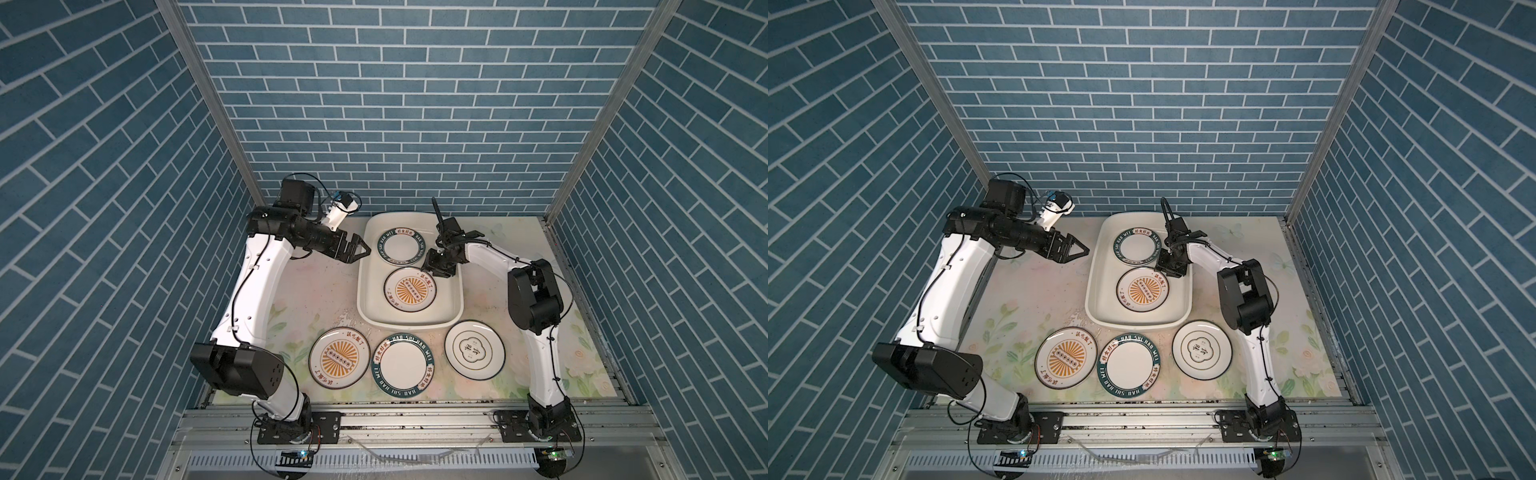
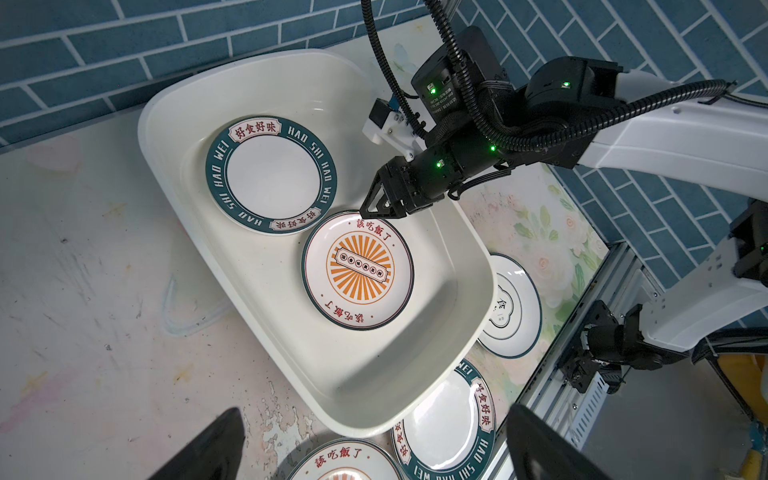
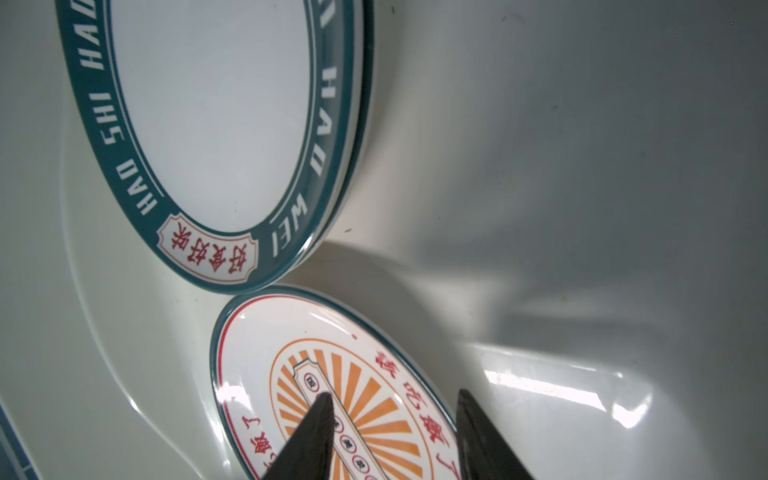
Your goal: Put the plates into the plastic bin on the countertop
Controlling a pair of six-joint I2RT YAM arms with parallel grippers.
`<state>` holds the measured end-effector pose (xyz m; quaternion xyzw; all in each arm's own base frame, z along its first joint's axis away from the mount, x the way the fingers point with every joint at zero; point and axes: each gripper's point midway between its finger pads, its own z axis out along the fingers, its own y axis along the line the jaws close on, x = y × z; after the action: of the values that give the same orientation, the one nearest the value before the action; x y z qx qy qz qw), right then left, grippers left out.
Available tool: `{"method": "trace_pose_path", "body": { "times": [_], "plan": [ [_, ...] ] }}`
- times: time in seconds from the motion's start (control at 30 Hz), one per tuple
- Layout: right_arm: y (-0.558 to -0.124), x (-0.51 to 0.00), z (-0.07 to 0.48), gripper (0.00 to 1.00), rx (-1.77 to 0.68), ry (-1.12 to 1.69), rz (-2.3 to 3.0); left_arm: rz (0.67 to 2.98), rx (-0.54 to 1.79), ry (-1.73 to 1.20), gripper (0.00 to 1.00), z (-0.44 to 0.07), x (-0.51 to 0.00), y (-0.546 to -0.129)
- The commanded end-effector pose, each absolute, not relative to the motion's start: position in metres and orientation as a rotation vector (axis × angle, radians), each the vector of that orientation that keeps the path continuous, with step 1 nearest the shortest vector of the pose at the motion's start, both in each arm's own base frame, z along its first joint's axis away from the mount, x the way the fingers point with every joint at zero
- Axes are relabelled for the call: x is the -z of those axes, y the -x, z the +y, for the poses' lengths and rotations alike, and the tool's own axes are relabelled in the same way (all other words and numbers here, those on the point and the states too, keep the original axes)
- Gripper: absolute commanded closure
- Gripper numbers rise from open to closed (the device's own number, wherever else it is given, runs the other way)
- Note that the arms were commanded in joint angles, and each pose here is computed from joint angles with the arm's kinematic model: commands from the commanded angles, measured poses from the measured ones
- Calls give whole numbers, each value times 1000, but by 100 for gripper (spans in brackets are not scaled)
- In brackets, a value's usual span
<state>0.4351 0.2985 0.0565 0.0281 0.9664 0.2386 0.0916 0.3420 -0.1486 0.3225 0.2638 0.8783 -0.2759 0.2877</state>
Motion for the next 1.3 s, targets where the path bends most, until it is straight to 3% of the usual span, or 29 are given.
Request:
{"method": "trace_pose_path", "body": {
  "times": [0.0,1.07,1.27],
  "plan": [
    [-431,-50,300,52,-677,-99,2909,2317,739,-731,0,-150,-326,-337],
    [-415,-60,334,53,-860,-33,2921,2338,746,-645,0,-143,-325,-342],
    [-438,-109,317,52,-729,-12,2753,2330,724,-637,0,-138,-325,-343]
  ]
}}
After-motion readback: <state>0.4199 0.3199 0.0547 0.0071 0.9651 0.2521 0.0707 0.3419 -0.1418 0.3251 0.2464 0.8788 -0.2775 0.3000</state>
